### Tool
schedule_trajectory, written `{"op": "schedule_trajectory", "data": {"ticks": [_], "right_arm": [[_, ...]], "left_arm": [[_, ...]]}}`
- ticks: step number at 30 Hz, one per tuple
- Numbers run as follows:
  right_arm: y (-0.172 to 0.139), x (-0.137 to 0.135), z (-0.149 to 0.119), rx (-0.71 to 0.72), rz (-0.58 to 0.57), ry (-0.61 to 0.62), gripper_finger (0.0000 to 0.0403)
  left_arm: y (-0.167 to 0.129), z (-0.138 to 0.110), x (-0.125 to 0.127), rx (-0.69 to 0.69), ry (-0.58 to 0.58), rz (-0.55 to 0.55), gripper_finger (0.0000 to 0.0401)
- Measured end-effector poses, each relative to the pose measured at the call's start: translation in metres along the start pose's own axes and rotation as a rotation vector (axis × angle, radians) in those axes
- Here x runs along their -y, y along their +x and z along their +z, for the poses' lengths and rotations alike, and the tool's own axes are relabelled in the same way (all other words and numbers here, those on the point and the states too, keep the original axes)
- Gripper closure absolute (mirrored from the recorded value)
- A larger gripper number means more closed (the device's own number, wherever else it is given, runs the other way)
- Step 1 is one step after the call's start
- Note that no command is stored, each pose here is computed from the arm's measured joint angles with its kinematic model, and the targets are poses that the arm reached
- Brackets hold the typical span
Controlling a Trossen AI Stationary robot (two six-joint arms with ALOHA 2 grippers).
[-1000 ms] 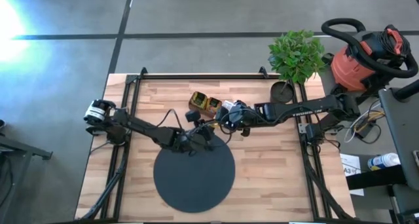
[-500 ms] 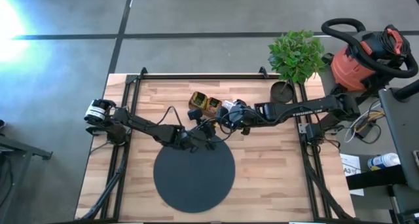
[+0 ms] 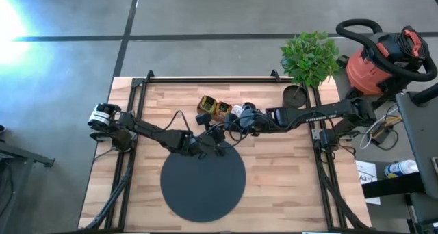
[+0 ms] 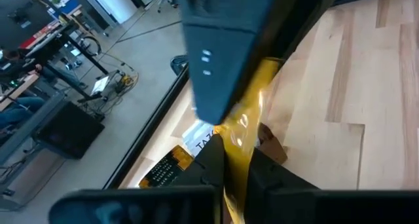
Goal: Pick & Place Tea
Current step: Put the orange tea bag into the middle section of the wooden organizer
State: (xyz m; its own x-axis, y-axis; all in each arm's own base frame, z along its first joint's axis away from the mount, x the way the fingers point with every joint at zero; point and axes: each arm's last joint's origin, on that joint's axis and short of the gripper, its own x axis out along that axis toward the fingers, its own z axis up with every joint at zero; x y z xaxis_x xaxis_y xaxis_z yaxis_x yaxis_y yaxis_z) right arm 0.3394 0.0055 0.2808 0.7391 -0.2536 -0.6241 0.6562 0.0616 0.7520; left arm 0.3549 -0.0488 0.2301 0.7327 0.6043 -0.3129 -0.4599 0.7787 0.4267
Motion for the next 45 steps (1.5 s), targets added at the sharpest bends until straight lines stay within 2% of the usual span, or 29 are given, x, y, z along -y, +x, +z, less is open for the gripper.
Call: {"op": "schedule_trajectory", "data": {"ticks": [6, 11, 14, 16, 20, 22, 24, 26, 31, 37, 41, 45], "right_arm": [[-0.001, -0.001, 0.000, -0.001, 0.009, 0.032, 0.0249], [-0.013, 0.003, 0.004, -0.001, -0.037, -0.015, 0.0194], [-0.026, 0.008, 0.008, -0.005, -0.087, -0.127, 0.0176], [-0.037, 0.007, 0.010, -0.019, -0.078, -0.335, 0.0170], [-0.050, 0.009, 0.005, -0.134, -0.046, -0.923, 0.0170], [-0.052, 0.011, 0.001, -0.181, -0.035, -1.055, 0.0174], [-0.053, 0.011, -0.002, -0.191, -0.025, -1.112, 0.0179], [-0.052, 0.010, -0.003, -0.199, -0.002, -1.157, 0.0184], [-0.043, 0.008, -0.012, -0.223, 0.058, -1.307, 0.0201], [-0.025, 0.003, -0.017, -0.193, 0.103, -1.388, 0.0228], [-0.020, -0.002, -0.017, -0.140, 0.044, -1.413, 0.0242], [-0.017, -0.009, -0.014, -0.124, 0.042, -1.427, 0.0250]], "left_arm": [[0.002, -0.003, -0.001, -0.019, 0.015, -0.003, 0.0382], [0.003, -0.014, -0.002, -0.109, 0.011, -0.020, 0.0386], [0.003, -0.020, -0.004, -0.173, -0.056, -0.093, 0.0394], [0.002, -0.019, -0.006, -0.189, -0.109, -0.164, 0.0395], [-0.003, -0.007, -0.015, -0.153, -0.193, -0.395, 0.0395], [-0.003, -0.001, -0.023, -0.131, -0.231, -0.517, 0.0395], [-0.002, 0.002, -0.030, -0.118, -0.258, -0.626, 0.0394], [-0.001, 0.005, -0.038, -0.108, -0.279, -0.685, 0.0393], [0.002, 0.004, -0.052, -0.124, -0.288, -0.666, 0.0393], [0.005, 0.001, -0.061, -0.146, -0.280, -0.682, 0.0393], [0.005, -0.005, -0.065, -0.158, -0.280, -0.698, 0.0394], [0.002, -0.015, -0.068, -0.172, -0.276, -0.691, 0.0394]]}}
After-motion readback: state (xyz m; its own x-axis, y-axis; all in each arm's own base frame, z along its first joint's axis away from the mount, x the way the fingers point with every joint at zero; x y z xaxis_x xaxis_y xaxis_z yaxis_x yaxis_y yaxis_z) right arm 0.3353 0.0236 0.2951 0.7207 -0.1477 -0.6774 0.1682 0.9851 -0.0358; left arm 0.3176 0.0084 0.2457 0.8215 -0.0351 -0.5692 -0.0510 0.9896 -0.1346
